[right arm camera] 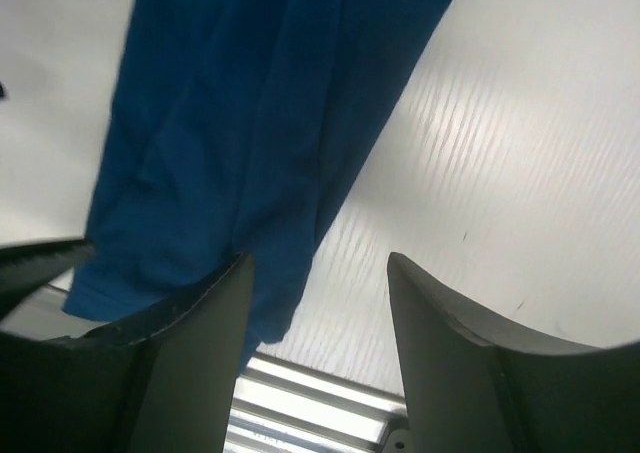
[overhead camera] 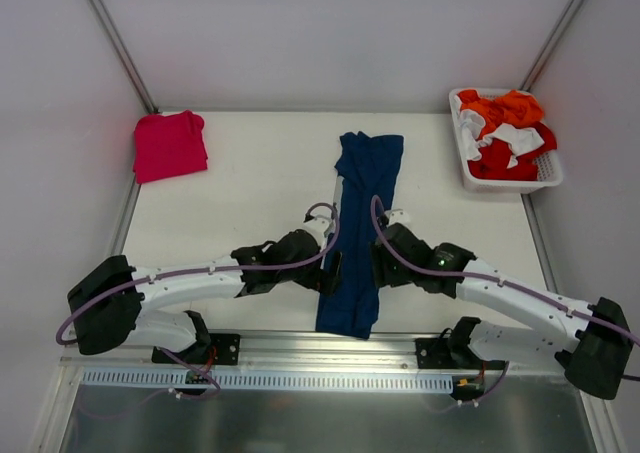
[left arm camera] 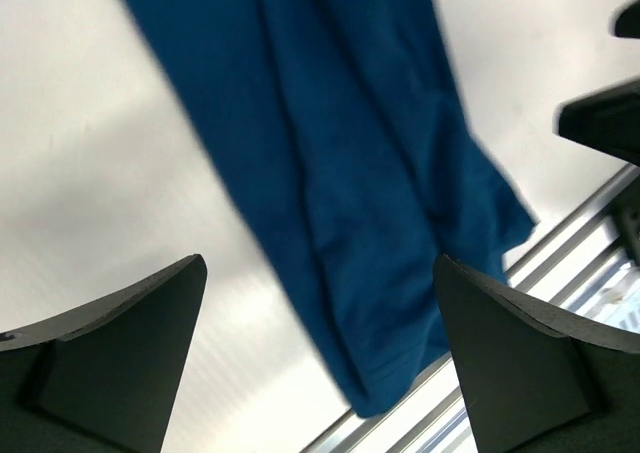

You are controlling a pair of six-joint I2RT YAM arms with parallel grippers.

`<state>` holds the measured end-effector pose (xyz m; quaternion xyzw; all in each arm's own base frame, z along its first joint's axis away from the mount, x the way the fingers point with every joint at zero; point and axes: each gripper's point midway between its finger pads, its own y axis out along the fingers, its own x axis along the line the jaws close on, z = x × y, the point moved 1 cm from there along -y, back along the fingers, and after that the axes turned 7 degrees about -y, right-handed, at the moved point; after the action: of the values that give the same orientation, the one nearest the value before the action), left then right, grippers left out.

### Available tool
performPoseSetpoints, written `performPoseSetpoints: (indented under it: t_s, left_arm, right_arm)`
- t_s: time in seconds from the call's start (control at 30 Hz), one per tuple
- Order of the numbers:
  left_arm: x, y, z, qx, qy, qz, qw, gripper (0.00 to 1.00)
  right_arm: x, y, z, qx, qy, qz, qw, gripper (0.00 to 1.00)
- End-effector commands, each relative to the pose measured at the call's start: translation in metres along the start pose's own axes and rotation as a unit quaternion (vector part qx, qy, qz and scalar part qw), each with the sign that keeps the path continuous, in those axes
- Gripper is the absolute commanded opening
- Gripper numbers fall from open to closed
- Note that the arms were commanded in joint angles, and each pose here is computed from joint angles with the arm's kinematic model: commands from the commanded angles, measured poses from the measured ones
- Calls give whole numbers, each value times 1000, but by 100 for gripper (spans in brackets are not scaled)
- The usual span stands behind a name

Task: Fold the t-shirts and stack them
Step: Rotate the tshirt 90 degrees

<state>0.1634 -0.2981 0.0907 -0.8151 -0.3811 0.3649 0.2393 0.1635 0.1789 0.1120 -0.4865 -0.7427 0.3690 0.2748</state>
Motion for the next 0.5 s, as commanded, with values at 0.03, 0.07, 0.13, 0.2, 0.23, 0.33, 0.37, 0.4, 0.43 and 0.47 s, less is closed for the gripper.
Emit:
performPoseSetpoints:
  t_s: [0.03, 0.07, 0.13, 0.2, 0.23, 0.33, 0.37, 0.4, 0.43, 0.47]
  left_arm:
    - [-3, -11, -2, -40, -37, 5, 999, 98]
    - [0, -11, 5, -34, -39, 4, 999, 97]
    - [-1, -15, 5, -40, -42, 7, 998, 96]
    - [-1, -17, 10, -37, -50, 11, 998, 96]
    - [-3, -20, 10, -38, -54, 17, 998, 96]
    - [-8, -24, 14, -34, -64, 29, 997, 95]
    - [-7, -24, 18, -33, -70, 29, 997, 94]
    - [-9, -26, 17, -36, -71, 32, 996, 94]
    - [-10, -27, 21, -34, -68, 34, 997, 94]
    - [-10, -28, 22, -35, -70, 34, 996, 94]
  right_arm:
    - [9, -3, 7, -41, 44, 6, 998, 59]
    - [10, -2, 10, -39, 48, 9, 998, 59]
    - [12, -2, 12, -41, 39, 16, 998, 59]
    - [15, -3, 16, -35, 36, 25, 998, 59]
    - [15, -3, 17, -35, 37, 29, 998, 59]
    - [24, -2, 25, -30, 38, 29, 998, 59]
    - [26, -1, 27, -27, 39, 30, 998, 58]
    - [30, -1, 32, -24, 39, 33, 998, 58]
    - [32, -1, 35, -23, 39, 34, 998, 58]
    - [35, -2, 42, -18, 29, 36, 999, 58]
